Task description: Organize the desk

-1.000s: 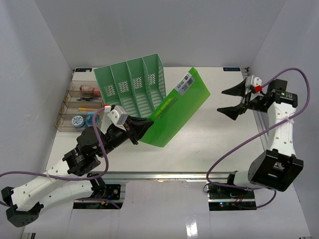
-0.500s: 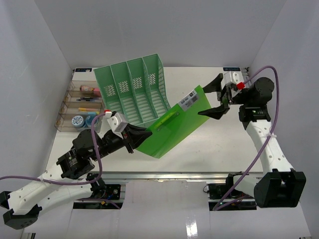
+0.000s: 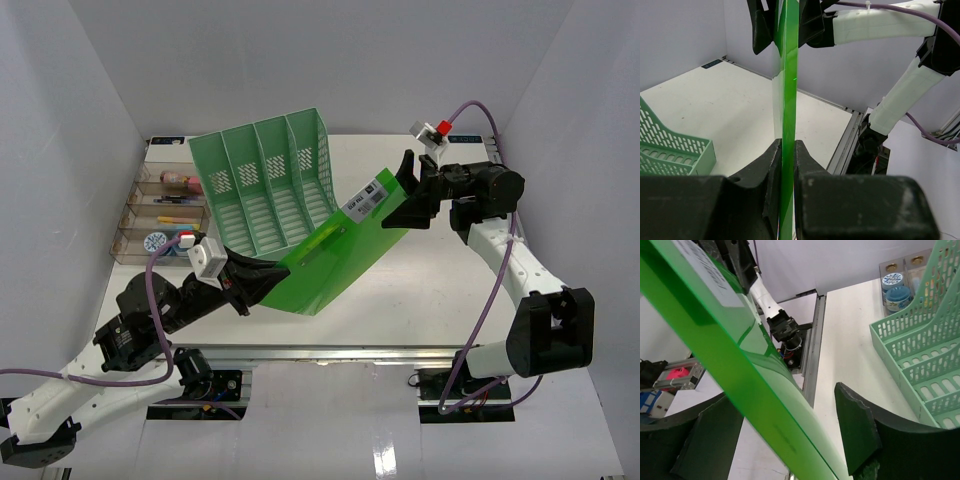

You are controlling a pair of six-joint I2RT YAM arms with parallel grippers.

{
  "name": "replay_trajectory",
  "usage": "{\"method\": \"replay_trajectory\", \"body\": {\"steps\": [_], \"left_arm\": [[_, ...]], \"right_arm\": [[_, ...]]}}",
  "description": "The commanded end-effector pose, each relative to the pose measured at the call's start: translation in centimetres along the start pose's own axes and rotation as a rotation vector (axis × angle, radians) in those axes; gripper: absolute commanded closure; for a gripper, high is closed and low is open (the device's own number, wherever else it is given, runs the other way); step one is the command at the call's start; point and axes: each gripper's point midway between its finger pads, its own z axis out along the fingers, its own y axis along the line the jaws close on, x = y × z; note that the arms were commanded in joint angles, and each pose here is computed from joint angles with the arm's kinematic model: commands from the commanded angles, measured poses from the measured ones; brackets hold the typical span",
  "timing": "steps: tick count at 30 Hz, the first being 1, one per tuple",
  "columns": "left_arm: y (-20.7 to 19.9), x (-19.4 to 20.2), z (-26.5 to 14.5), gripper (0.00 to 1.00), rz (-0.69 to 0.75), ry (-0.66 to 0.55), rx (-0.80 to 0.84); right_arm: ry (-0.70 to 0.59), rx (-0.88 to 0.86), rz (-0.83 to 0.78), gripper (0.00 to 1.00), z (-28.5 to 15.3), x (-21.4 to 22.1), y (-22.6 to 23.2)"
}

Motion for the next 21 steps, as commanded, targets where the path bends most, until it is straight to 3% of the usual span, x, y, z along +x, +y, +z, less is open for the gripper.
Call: {"method": "replay_trajectory", "body": {"steps": [1,6,7,14,16,21], "left_arm": [[0.2,-3.4,0.0,1.00,0.023,-0.103,-0.025],[0.8,-3.2,0.2,1.00,0.014,-0.117,-0.051],[1.0,-3.2,0.2,1.00,0.010,-0.123,-0.064],[2.9,-2.3,0.4,1.00,-0.027,-0.124,-0.171],[3.2,-2.0,0.3,0.95,-0.037,-0.124,-0.187],[4.1,-1.1,0.4,0.47,-0.068,-0.121,-0.233]], "right_arm": [[0.173,-0.035,-0.589,0.38,0.1,0.9,4.0],[0.174,-0.058,-0.599,0.88,0.6,0.6,4.8],[0.174,-0.061,-0.603,0.92,0.6,0.7,5.0],[0.173,-0.061,-0.626,0.92,0.8,-0.4,6.6],[0.172,-0.057,-0.612,0.92,0.7,-0.9,7.0],[0.171,-0.049,-0.597,0.92,0.7,-1.7,7.5]]}}
